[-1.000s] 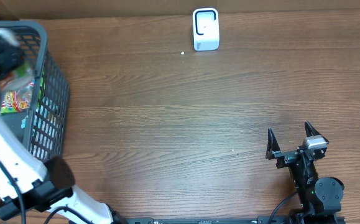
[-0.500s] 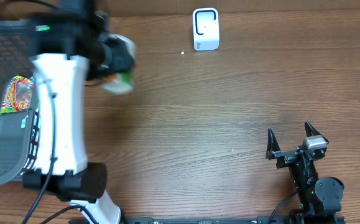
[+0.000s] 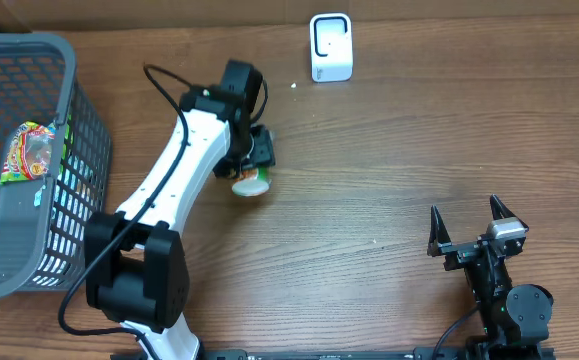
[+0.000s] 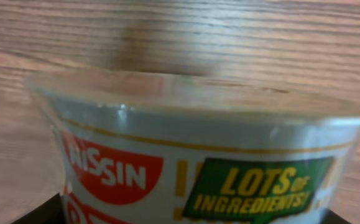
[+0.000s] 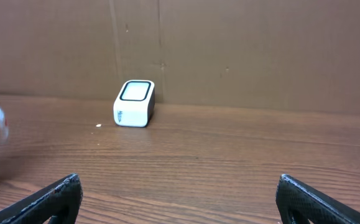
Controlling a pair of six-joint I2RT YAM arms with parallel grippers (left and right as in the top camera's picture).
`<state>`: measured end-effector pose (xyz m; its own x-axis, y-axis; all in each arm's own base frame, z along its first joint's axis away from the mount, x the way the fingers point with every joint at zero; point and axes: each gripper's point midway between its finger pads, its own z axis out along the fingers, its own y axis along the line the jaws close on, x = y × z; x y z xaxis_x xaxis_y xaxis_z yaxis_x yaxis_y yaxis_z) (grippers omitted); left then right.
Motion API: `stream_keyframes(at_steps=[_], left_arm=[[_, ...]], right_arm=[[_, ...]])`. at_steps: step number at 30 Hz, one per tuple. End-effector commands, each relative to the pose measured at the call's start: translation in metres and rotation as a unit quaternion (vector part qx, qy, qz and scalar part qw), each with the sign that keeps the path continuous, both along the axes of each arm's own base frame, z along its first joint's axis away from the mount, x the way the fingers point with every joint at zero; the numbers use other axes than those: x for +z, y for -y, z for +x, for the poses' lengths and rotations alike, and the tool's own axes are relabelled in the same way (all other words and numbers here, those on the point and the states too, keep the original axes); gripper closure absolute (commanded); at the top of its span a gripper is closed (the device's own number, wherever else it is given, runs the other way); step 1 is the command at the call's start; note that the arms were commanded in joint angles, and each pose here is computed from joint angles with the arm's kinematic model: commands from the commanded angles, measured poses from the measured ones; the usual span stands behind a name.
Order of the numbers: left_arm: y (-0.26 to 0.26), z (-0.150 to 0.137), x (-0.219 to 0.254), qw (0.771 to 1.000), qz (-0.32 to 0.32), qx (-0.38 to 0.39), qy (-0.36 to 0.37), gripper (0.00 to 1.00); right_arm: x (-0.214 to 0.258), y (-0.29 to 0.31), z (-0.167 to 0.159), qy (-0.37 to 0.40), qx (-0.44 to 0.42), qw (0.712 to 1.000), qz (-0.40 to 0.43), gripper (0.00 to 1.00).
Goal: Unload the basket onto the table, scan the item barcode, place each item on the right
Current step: 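Lift the cup out of the basket and carry it to table centre, then set the cup upright on the table and release it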
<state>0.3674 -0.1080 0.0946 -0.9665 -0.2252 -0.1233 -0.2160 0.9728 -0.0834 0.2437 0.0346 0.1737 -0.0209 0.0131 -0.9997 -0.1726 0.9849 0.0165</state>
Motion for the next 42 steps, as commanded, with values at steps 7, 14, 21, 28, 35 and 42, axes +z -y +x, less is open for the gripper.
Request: stream_keyframes(at_steps=[7,14,21,28,35,42], left_arm=[[-0.017,-0.033,-0.07,0.999,0.028,0.022,-0.021,0.36],[-0.017,-0.031,-0.067,0.998,0.035,-0.047,-0.018,0.25],[-0.016,-0.003,-0.021,0.998,0.031,-0.049,0.01,0.07],[-0.023,0.029,0.065,0.996,0.046,-0.038,0.066,0.04],[-0.067,0.041,0.225,0.98,0.007,-0.009,0.199,0.0],[-0.213,-0.011,0.299,0.95,0.054,0.166,0.259,0.0]], right_arm=[[-0.002,0.002,0.001,0.001,-0.006,1.0,0.001,0.0],[-0.002,0.002,0.001,0.001,-0.006,1.0,0.001,0.0],[-0.002,0.002,0.001,0.001,-0.006,1.0,0.001,0.0],[-0.002,0.002,0.001,0.001,-0.006,1.0,0.001,0.0],[-0.002,0.002,0.001,0.001,-0.006,1.0,0.001,0.0],[-0.002,0.002,0.001,0.001,-0.006,1.0,0.001,0.0]])
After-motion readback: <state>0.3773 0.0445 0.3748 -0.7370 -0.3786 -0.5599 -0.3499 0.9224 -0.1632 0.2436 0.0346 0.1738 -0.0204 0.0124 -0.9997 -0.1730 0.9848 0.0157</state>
